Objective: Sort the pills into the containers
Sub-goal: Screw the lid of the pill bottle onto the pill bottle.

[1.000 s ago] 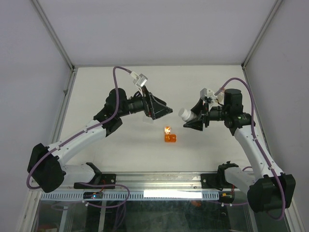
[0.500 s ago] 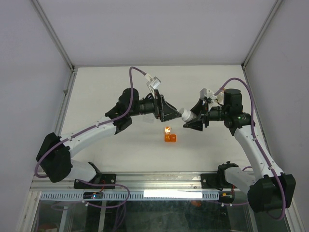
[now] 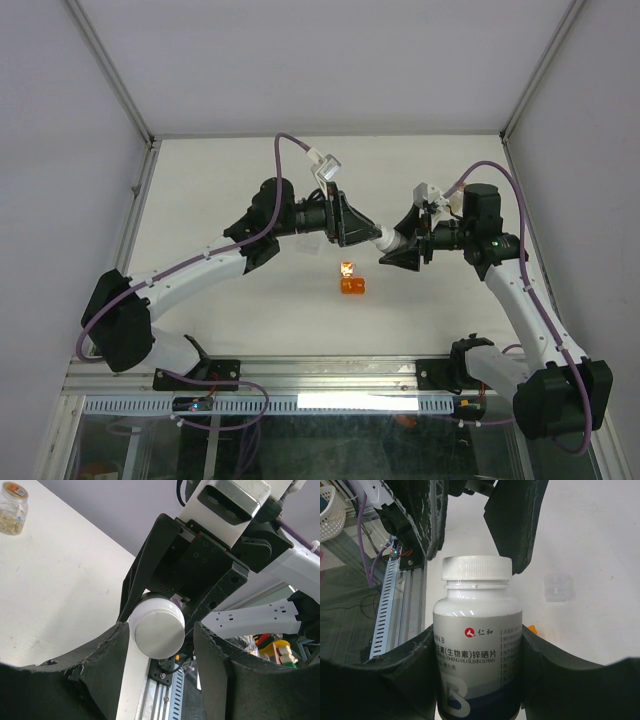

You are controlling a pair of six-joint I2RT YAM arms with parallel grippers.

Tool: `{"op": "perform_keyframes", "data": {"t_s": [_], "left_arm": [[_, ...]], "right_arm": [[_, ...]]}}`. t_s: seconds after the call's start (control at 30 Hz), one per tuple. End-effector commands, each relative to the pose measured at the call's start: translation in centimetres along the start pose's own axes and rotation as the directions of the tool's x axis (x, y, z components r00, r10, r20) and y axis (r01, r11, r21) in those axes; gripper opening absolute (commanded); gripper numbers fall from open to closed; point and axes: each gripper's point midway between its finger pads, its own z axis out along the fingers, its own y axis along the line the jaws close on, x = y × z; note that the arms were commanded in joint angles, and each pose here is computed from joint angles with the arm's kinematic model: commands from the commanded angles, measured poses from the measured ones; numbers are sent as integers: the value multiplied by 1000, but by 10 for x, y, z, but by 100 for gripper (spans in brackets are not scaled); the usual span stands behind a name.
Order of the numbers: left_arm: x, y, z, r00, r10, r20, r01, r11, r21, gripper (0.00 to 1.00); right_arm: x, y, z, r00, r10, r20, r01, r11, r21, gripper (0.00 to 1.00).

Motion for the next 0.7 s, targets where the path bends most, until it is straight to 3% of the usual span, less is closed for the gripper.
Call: {"op": "perform_keyframes", "data": {"t_s": [0.0,0.43,0.67], "left_arm": [[-13,-21,6,999,34,13,-35,998,53,54],[4,-19,12,998,34,-53,-30,997,73,30],[12,-19,13,996,41,-82,-34,996,83,28]], "right_arm": [[-15,2,1,997,-67,22,68,998,-15,0],[-15,3,1,997,-69,22,69,997,-15,0],[-15,2,1,998,-67,22,68,998,-15,0]]}}
